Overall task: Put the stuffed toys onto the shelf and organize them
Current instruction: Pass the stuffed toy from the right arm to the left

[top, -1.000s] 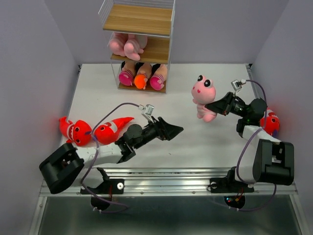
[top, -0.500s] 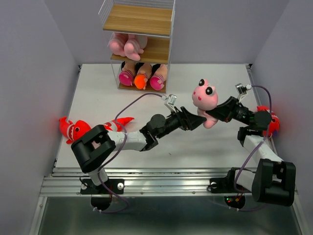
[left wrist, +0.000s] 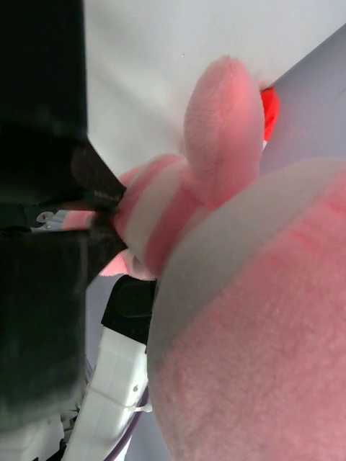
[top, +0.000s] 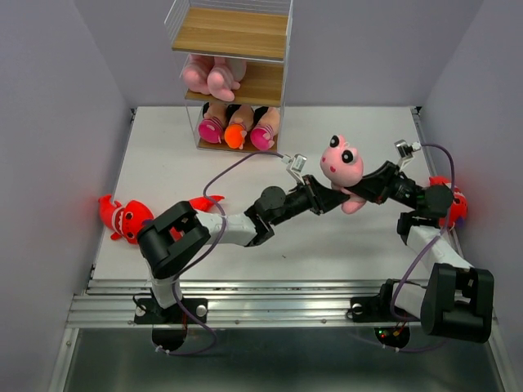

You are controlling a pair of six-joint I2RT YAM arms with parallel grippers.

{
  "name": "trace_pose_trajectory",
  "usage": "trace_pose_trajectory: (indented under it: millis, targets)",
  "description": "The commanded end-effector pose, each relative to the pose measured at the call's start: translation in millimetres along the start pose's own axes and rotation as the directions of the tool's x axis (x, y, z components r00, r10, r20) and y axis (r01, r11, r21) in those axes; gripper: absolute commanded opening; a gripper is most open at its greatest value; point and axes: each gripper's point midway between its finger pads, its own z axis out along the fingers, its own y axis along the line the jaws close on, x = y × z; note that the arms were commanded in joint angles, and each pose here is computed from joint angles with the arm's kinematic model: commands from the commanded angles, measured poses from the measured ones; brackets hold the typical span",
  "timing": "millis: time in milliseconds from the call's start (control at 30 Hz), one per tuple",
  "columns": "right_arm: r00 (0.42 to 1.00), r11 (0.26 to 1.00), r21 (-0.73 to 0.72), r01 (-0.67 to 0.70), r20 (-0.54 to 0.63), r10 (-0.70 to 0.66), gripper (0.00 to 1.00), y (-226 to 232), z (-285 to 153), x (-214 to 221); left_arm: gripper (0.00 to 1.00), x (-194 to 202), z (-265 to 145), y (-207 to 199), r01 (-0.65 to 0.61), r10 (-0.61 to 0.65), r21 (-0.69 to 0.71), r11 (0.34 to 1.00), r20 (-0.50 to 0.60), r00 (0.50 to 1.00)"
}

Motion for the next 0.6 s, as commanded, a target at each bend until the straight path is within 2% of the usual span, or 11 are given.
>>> trace_pose_trajectory:
  millis: [0,33,67,100,133,167,233,267,300,433,567]
  targets:
    - [0.999,0.998,-0.035,0.050,-0.020,-0.051,0.01,10.8,3.5,1.6,0.07,-17.4,8.7,-47.6,-0.040,0.035,0.151,0.988,0.039,0.999]
    - [0.998,0.998,-0.036,0.053,-0.023,-0.054,0.02,11.3,3.4,1.8,0.00,-18.4,8.5,-46.8,-0.049,0.044,0.145,0.988,0.040,0.998]
    - [0.998,0.998,-0.032,0.054,-0.026,-0.055,0.07,9.5,3.5,2.1,0.00,-19.4,7.9,-45.3,-0.055,0.050,0.127,0.990,0.040,0.998]
    - [0.998,0.998,-0.028,0.055,-0.029,-0.056,0.23,8.4,3.7,1.9,0.00,-19.4,7.5,-45.4,-0.063,0.059,0.119,0.991,0.038,0.998]
    - [0.997,0.998,-0.028,0.064,-0.035,-0.065,0.31,9.5,3.9,0.8,0.00,-23.3,6.1,-47.8,-0.098,0.094,0.112,0.989,0.043,0.995]
    - [0.997,0.998,-0.014,0.065,-0.048,-0.065,0.53,4.4,3.7,2.7,0.00,-18.4,5.9,-37.7,-0.110,0.109,0.062,0.992,0.016,0.994]
    - [0.994,0.996,-0.001,0.084,-0.066,-0.084,0.72,1.2,3.9,2.2,0.00,-23.9,4.4,-37.3,-0.163,0.163,0.011,0.987,0.002,0.987]
    - [0.989,0.992,0.013,0.123,-0.084,-0.122,0.79,-2.2,4.1,0.5,0.00,-18.5,0.2,-15.8,-0.213,0.210,-0.080,0.974,-0.045,0.977]
    - [0.984,0.989,0.009,0.146,-0.107,-0.144,0.93,-2.3,3.5,1.6,0.00,-21.0,-2.1,-11.4,-0.245,0.240,-0.117,0.962,-0.058,0.969]
    - [0.917,0.929,-0.005,0.370,-0.161,-0.366,1.00,-4.3,1.3,-2.1,0.00,-27.0,-30.7,16.9,-0.367,0.333,-0.306,0.879,-0.158,0.929]
    - [0.876,0.894,0.012,0.448,-0.204,-0.436,1.00,-1.3,-4.1,1.5,0.00,-33.3,-64.9,42.5,-0.452,0.378,-0.455,0.767,-0.248,0.892]
